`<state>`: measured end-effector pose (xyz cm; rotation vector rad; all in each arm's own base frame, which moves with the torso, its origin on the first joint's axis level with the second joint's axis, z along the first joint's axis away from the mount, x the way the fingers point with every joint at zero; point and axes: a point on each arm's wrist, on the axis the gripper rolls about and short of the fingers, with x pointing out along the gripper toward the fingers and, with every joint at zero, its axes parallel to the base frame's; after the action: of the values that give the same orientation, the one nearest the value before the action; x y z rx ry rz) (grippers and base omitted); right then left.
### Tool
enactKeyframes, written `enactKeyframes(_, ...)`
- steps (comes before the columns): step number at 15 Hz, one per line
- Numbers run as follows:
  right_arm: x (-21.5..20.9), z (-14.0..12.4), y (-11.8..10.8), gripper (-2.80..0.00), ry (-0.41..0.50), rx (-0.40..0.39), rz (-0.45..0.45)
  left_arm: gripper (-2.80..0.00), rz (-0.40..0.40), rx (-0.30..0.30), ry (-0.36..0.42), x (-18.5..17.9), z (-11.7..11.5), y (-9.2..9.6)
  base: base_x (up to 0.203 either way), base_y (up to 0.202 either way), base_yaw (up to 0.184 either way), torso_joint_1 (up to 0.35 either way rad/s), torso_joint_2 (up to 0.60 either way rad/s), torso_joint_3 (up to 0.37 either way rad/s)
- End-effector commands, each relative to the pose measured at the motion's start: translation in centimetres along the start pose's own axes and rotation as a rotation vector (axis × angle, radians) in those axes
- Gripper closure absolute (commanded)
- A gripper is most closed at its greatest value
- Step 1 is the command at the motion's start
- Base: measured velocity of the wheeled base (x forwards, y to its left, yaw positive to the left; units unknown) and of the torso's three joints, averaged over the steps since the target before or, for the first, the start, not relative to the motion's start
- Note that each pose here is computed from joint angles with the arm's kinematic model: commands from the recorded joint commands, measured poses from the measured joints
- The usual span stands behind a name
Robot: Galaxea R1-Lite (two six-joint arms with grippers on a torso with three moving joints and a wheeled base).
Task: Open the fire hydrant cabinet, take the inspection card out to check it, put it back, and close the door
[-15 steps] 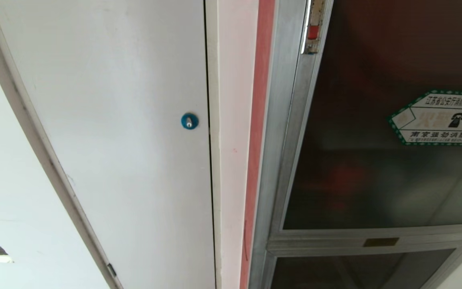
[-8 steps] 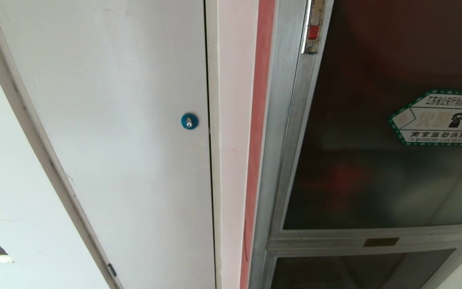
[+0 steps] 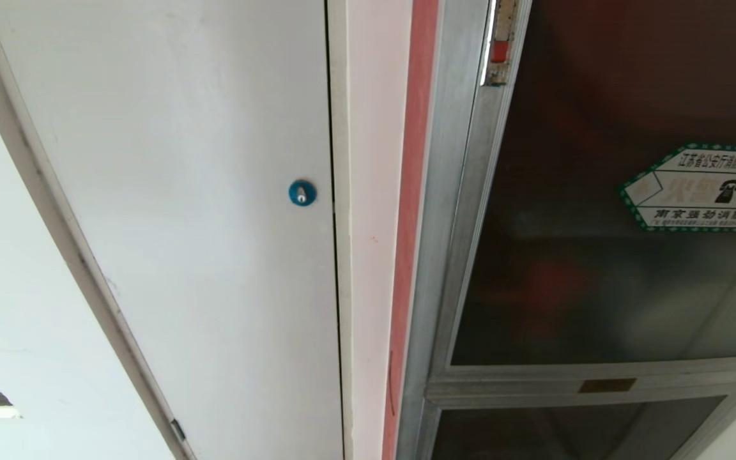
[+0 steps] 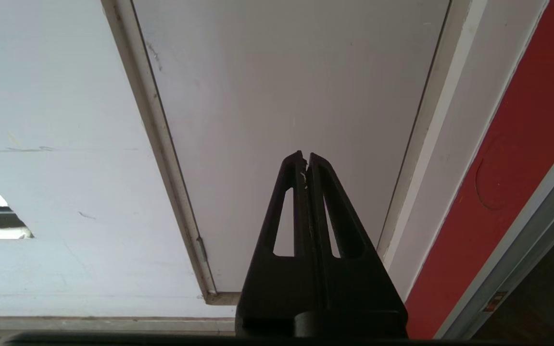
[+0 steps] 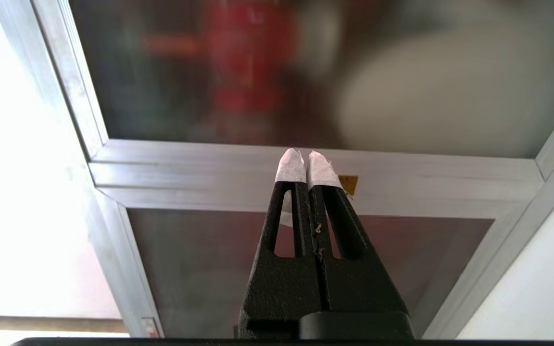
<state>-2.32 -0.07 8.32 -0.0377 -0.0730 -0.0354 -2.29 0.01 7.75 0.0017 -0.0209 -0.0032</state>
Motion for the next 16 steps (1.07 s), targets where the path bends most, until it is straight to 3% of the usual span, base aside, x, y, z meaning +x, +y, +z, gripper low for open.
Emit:
enactKeyframes(1, 0.04, -0.12, 0.01, 0.00, 0.006, -0.003, 0.004, 0.00, 0.000, 0.000, 0.012, 0.09, -0.29, 0.00, 0.000, 0.000, 0.000, 0.000, 0.00, 0.000)
enactKeyframes(4, -0.10, -0.79, 0.08, 0.00, 0.096, 0.005, 0.028, 0.00, 0.000, 0.000, 0.012, 0.09, -0.29, 0.00, 0.000, 0.000, 0.000, 0.000, 0.00, 0.000)
enactKeyframes(16, -0.11, -0.72, 0.10, 0.00, 0.093, 0.042, 0.034, 0.00, 0.000, 0.000, 0.012, 0.09, -0.29, 0.00, 0.000, 0.000, 0.000, 0.000, 0.00, 0.000)
